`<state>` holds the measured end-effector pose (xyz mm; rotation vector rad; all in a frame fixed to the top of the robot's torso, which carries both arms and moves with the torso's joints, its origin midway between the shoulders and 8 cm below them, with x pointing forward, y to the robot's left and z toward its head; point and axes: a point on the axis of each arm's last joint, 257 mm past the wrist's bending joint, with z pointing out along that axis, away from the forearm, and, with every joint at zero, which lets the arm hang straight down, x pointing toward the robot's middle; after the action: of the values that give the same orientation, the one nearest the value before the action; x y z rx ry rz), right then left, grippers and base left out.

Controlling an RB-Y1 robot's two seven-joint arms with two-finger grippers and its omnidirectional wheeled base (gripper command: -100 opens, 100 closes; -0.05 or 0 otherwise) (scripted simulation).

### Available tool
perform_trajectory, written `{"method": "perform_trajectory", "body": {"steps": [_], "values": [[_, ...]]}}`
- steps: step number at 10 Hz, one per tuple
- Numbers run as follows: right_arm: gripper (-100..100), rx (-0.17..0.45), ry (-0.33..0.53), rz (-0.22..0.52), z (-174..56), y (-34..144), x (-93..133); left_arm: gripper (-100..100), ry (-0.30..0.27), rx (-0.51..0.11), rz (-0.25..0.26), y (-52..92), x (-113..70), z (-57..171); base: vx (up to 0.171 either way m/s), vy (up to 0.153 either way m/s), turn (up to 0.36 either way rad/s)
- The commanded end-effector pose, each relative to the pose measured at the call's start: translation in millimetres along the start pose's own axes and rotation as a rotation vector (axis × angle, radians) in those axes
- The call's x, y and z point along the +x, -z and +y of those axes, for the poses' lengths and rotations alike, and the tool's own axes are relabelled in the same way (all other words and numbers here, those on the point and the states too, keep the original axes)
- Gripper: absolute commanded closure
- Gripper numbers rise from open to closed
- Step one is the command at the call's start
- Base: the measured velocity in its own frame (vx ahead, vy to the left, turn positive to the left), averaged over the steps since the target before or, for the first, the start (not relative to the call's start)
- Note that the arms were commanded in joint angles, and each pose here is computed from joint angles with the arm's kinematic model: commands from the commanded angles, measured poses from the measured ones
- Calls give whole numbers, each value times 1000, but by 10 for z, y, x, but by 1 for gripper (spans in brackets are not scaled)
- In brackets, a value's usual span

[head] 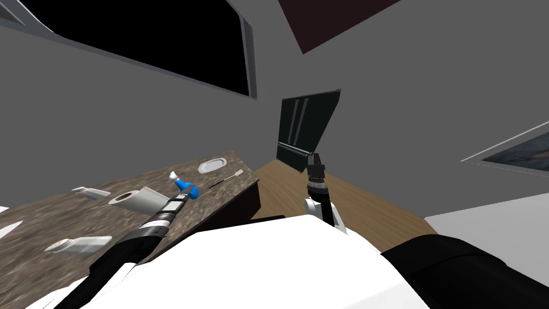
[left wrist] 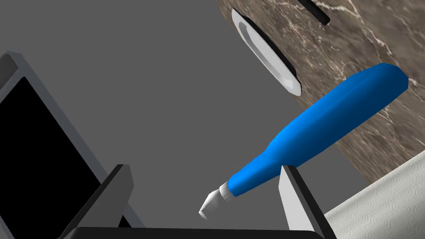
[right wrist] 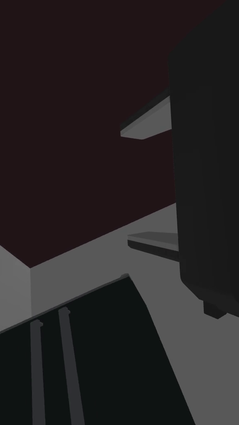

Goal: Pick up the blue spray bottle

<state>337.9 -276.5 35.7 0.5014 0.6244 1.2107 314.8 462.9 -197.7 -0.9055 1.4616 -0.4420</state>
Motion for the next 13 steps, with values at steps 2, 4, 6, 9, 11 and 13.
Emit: {"method": "perform_trajectory", "body": {"steps": [2,4,6,9,11,13], "values": [[0,0,0,0,0,0,0,-100,-101,-129,19,122,-164,493,73,-89,-88],[0,0,0,0,0,0,0,-100,-176,-224,31,231,-333,828,74,-74,-89],[0,0,0,0,0,0,0,-100,-214,-270,37,290,-428,986,42,-31,-33],[0,0,0,0,0,0,0,-100,-324,-401,51,477,-743,1400,59,-54,-92],[0,0,0,0,0,0,0,-100,-394,-477,59,595,-964,1614,73,-65,-71],[0,0,0,0,0,0,0,-100,-459,-541,65,694,-1177,1772,73,-62,-68]]}}
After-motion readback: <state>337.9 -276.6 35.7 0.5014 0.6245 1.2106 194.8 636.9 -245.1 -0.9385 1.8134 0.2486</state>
